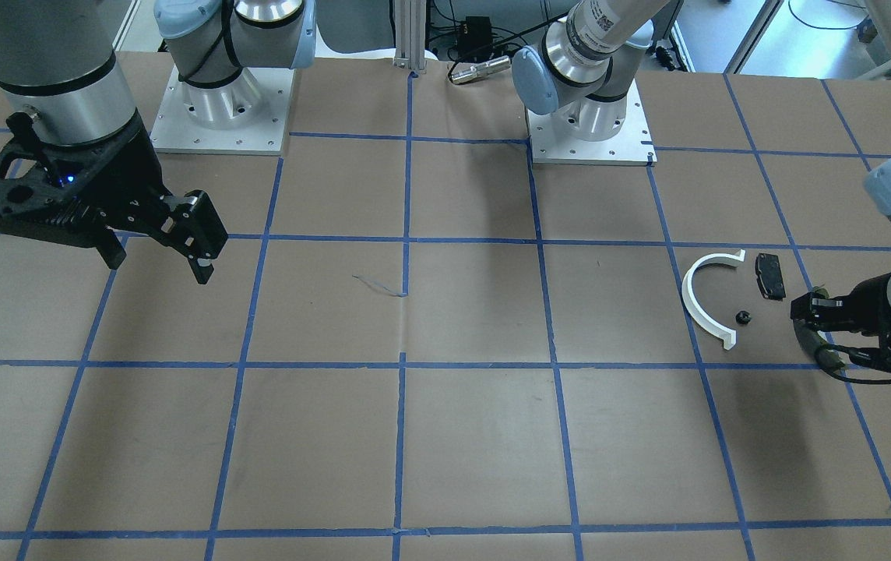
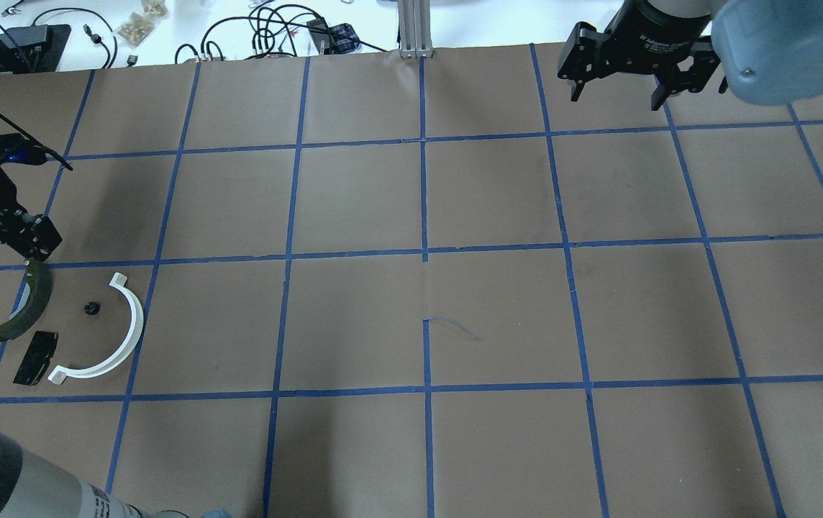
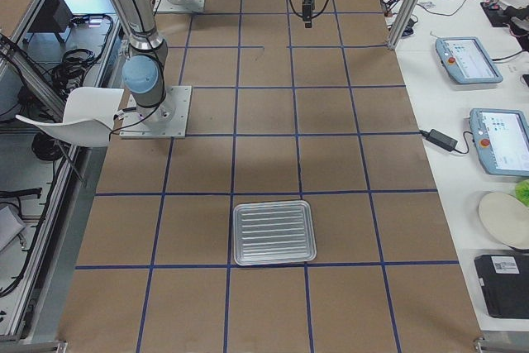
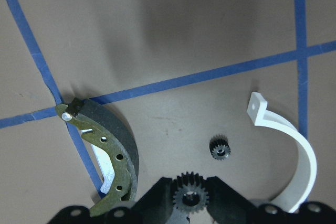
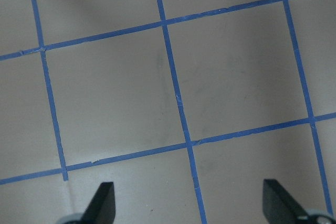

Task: Place bearing gear from tray to pile

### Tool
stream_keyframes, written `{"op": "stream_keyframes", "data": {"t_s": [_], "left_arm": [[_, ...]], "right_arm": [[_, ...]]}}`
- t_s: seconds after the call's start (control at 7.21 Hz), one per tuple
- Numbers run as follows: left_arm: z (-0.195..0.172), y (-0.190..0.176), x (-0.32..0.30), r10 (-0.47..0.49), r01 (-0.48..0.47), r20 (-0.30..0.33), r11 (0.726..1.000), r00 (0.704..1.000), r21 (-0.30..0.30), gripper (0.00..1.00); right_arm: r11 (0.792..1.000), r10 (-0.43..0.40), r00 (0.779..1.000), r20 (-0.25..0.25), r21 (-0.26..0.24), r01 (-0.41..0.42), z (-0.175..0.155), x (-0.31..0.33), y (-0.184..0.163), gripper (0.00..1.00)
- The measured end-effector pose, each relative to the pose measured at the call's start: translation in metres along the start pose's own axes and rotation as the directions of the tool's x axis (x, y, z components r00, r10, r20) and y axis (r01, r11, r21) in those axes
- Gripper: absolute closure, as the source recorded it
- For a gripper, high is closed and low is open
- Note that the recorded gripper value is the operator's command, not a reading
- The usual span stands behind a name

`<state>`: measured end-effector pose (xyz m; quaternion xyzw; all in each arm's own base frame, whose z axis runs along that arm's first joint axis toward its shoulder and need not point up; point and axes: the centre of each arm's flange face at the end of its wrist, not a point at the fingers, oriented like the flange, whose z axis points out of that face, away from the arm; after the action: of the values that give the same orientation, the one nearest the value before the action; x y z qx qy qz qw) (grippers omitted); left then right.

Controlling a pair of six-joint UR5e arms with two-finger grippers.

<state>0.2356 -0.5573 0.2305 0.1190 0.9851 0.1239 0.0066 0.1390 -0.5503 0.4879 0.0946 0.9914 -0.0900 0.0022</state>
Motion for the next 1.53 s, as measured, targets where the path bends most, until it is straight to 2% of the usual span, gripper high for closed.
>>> {"op": "stream_keyframes", "data": {"t_s": [0.28, 0.97, 1.11, 1.39, 1.53], "left_arm": [[0.032, 0.007, 0.012, 0.0, 0.0, 0.004, 1.0, 1.0, 0.002, 1.0], [0.058, 0.018, 0.019, -0.007, 0.007, -0.023, 1.0, 1.0, -0.022, 1.0], [0.058, 0.019, 0.018, -0.009, 0.009, -0.023, 1.0, 1.0, -0.022, 0.88], [0.059, 0.02, 0.018, -0.01, 0.009, -0.024, 1.0, 1.0, -0.024, 0.79], [0.059, 0.02, 0.018, -0.01, 0.009, -0.022, 1.0, 1.0, -0.025, 0.6]], "right_arm": [[1.0, -0.001, 1.0, -0.003, -0.001, 0.001, 0.0, 0.0, 0.0, 0.0], [1.0, -0.001, 1.0, -0.006, -0.003, 0.001, 0.001, 0.001, 0.001, 0.0], [1.0, -0.001, 1.0, -0.005, -0.005, 0.001, 0.001, 0.001, 0.001, 0.0], [1.0, -0.001, 1.0, -0.005, -0.008, 0.001, 0.002, 0.001, 0.002, 0.0], [1.0, -0.001, 1.0, -0.006, -0.008, 0.001, 0.002, 0.001, 0.002, 0.0]]}}
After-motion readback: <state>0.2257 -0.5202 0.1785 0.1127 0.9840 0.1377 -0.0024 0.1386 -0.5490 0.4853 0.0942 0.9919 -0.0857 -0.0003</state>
